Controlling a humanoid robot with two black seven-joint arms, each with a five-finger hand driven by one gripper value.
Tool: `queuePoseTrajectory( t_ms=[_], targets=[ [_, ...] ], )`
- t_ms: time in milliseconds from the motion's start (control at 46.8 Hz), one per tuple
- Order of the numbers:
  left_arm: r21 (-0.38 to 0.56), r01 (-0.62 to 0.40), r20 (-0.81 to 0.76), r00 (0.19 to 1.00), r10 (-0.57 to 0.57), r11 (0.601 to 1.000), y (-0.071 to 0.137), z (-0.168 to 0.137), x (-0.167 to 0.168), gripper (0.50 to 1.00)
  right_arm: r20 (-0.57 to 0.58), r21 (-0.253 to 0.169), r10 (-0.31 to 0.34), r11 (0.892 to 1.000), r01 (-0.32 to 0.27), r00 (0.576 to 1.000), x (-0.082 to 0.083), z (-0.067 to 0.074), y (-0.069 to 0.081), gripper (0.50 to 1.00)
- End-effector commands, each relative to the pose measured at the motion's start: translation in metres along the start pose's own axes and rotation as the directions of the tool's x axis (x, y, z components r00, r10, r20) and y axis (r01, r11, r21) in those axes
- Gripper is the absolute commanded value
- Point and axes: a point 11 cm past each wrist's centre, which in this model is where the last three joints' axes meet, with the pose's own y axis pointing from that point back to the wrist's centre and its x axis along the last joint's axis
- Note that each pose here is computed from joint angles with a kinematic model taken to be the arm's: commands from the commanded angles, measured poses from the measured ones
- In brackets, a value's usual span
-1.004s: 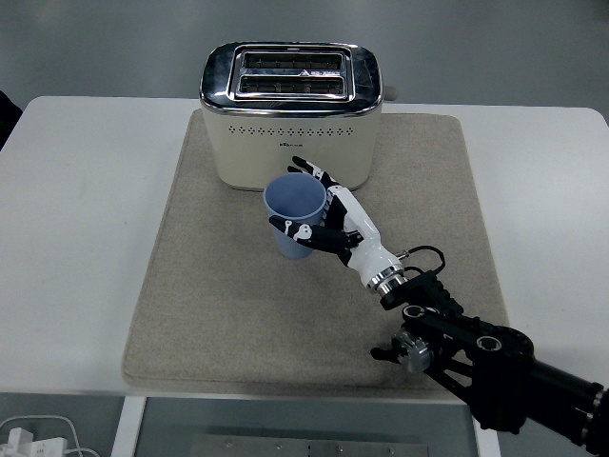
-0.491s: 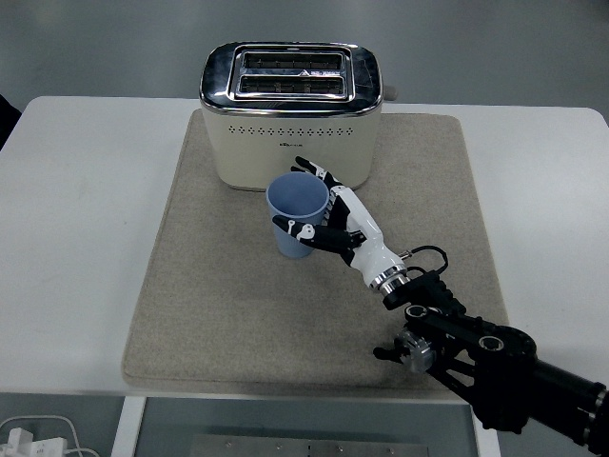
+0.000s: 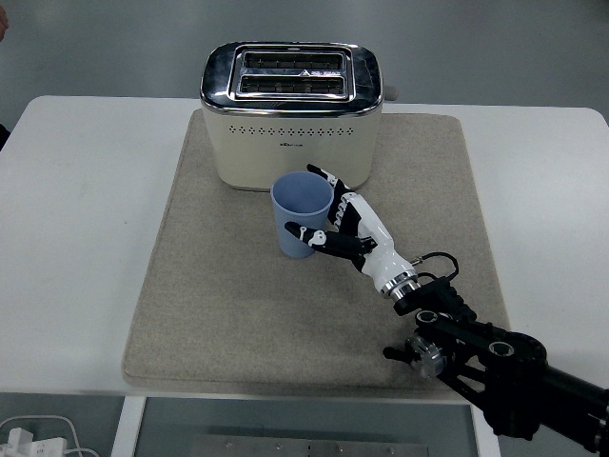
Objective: Put the water cup in front of the bread machine
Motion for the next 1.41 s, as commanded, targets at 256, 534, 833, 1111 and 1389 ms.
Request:
queuePoseTrajectory(
  t_ms=[256,534,833,1111,1389],
  targets=[
    [-0.002,-0.001,-0.001,1.0,0.001,1.0,0.0,0.001,0.0,1.0,-0.002,-0.002,0.003,1.0,-0.003,1.0,0.005,-0.001,0.005,0.93],
    [-0.002,-0.001,-0.001,1.0,0.001,1.0,0.0,0.001,0.0,1.0,-0.007,-0.007,0.01,1.0,-0.01,1.0,0.012,-0.001,0.011,0.93],
    [0.0,-0.001,-0.001,1.0,0.001,1.0,0.0,0.0,0.001,1.0,-0.027,-0.02,0.03,0.999,-0.031,0.999,0.027,0.001,0.02,0.93],
    [-0.001,-0.002,0.0,1.0,0.002,1.0,0.0,0.001,0.0,1.0,-0.037,-0.023,0.039,0.999,-0.04,0.999,0.034,0.0,0.022,0.93],
    [0.0,-0.002,0.0,1.0,0.002,1.0,0.0,0.001,0.0,1.0,-0.041,-0.005,0.068,0.998,-0.068,0.997,0.047,-0.007,0.021,0.93]
  ],
)
